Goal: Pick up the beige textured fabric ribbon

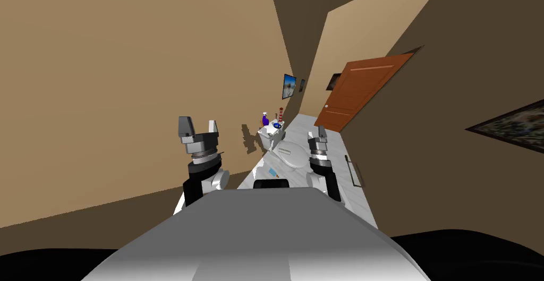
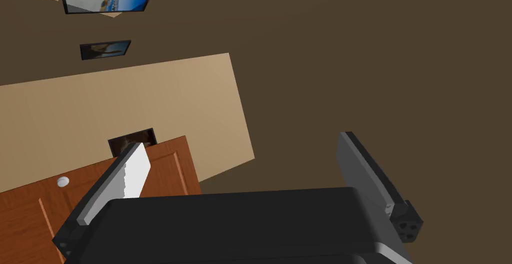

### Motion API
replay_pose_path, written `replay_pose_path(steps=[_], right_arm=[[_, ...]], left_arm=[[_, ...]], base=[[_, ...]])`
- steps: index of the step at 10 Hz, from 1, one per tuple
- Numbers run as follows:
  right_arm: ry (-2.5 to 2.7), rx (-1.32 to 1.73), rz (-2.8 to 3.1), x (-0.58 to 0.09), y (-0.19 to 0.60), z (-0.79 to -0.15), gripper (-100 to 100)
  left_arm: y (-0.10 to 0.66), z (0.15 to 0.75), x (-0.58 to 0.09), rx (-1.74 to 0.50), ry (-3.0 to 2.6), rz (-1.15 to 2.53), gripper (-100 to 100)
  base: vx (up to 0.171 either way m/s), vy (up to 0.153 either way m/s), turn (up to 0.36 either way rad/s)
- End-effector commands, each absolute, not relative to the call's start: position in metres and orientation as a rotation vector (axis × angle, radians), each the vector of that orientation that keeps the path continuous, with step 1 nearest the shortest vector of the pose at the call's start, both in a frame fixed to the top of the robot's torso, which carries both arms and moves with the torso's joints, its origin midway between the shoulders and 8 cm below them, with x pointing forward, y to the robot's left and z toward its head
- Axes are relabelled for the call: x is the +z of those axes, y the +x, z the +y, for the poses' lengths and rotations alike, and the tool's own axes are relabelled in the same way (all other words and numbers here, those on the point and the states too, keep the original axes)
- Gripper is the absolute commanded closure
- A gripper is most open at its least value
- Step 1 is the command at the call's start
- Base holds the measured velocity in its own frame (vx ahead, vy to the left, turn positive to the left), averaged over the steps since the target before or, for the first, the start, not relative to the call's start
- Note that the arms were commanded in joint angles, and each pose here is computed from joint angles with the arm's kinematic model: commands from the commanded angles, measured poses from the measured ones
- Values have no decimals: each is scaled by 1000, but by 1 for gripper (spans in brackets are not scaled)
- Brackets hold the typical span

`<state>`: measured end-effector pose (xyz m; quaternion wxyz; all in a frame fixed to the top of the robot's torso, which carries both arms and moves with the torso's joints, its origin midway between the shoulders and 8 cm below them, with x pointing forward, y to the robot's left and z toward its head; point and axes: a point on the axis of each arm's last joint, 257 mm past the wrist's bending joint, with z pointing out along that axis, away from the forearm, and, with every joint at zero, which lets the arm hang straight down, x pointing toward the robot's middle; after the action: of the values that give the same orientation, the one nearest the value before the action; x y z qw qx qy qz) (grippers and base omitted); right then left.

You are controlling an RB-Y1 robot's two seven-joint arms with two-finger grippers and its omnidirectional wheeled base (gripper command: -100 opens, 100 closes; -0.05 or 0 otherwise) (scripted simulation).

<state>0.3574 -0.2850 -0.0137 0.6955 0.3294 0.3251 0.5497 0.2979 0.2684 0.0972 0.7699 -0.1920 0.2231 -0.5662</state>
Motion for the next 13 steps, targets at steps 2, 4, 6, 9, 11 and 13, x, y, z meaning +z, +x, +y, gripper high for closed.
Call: replay_pose_path(steps=[2,4,6,9,11,13], right_arm=[[769,1240,787,-36,360,-283,-100],[827,1249,840,-64,361,-282,-100],[918,1254,903,-103,361,-282,-100],[1101,1249,1009,-179,349,-279,-100],[1175,1241,1047,-208,341,-276,-100],[1271,1217,1101,-250,328,-274,-100]], left_arm=[[298,268,97,-1228,-416,484,0],[298,268,97,-1228,-416,484,0],[298,268,97,-1228,-416,484,0],[298,269,97,-1228,-416,484,0],[298,268,97,-1228,-416,484,0],[298,269,97,-1228,-416,484,0]], base=[[-35,-148,-36],[-71,-251,-49],[-52,-291,-90],[7,-284,-142],[53,-222,-82],[105,-194,-134]])
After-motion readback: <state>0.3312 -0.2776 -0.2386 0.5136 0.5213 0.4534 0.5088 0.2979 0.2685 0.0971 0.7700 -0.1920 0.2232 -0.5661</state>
